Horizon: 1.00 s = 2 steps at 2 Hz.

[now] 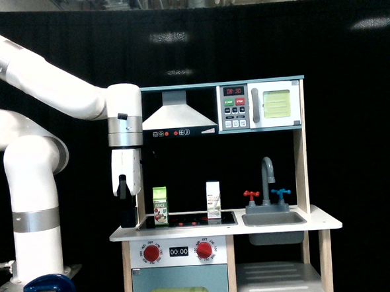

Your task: Put the green box into the sink

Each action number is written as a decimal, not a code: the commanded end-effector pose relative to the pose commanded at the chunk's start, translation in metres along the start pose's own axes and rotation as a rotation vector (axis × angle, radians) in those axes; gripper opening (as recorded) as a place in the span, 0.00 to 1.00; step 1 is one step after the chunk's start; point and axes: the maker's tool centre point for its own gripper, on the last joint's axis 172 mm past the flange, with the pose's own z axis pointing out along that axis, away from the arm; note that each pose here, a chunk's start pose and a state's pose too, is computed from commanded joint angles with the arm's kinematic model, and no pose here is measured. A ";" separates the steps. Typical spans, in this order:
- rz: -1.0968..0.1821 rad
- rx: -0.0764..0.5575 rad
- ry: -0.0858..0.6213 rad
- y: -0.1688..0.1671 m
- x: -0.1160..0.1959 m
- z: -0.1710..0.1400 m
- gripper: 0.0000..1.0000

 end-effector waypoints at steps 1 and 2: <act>-0.052 -0.009 0.035 -0.005 0.001 -0.004 1.00; -0.287 -0.041 0.058 -0.024 0.025 -0.003 1.00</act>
